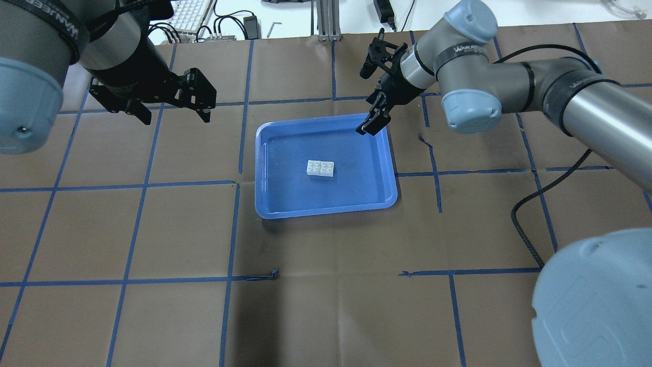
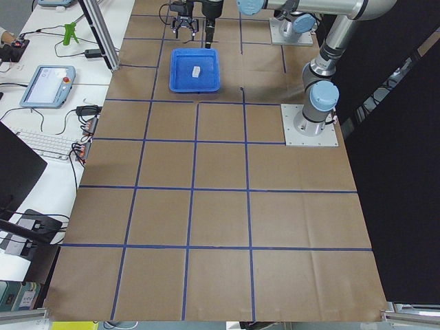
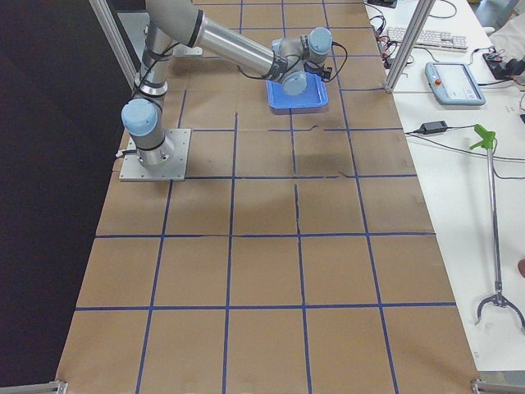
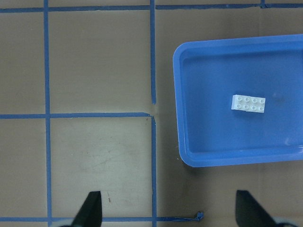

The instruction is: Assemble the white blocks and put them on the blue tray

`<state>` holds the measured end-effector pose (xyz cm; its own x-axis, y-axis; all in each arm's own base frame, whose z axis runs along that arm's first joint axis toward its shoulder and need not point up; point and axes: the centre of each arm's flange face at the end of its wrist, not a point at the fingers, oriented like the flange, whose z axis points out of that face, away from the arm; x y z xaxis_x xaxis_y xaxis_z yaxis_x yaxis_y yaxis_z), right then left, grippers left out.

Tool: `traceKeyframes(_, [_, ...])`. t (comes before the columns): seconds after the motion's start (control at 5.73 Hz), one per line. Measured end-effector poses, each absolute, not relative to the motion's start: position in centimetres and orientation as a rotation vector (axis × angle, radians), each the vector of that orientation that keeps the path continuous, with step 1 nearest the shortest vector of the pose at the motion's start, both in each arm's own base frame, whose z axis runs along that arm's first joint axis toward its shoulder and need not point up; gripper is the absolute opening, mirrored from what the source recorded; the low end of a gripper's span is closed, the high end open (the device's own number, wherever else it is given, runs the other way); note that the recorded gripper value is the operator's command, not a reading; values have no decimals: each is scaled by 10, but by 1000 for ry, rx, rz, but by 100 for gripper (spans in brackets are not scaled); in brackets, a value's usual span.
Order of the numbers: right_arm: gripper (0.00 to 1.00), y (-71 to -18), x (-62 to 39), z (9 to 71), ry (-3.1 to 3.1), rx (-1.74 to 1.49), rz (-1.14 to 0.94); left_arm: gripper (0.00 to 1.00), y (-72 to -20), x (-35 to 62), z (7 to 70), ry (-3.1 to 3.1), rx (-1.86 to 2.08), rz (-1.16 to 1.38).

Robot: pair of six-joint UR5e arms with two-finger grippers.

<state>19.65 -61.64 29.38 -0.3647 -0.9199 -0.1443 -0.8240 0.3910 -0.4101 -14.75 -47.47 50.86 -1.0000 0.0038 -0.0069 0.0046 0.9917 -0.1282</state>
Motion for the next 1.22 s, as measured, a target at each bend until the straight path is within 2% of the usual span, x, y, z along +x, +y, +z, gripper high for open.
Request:
traceKeyframes(0.35, [100,-587,148,352,2550,-1365,-151,99,-474,-148,509,3129,7,-203])
traceKeyframes(0.52, [100,-571,132,381,2731,-1164,-82,99,-474,-148,509,3129,7,-203])
traceKeyframes(0.87, [100,-526,115,442,3066,-553,63,99,-474,-147,508,3128,9,-199])
traceKeyframes(1.22, [100,-501,125,488,3144,-91,132,99,-474,-147,507,3128,9,-198])
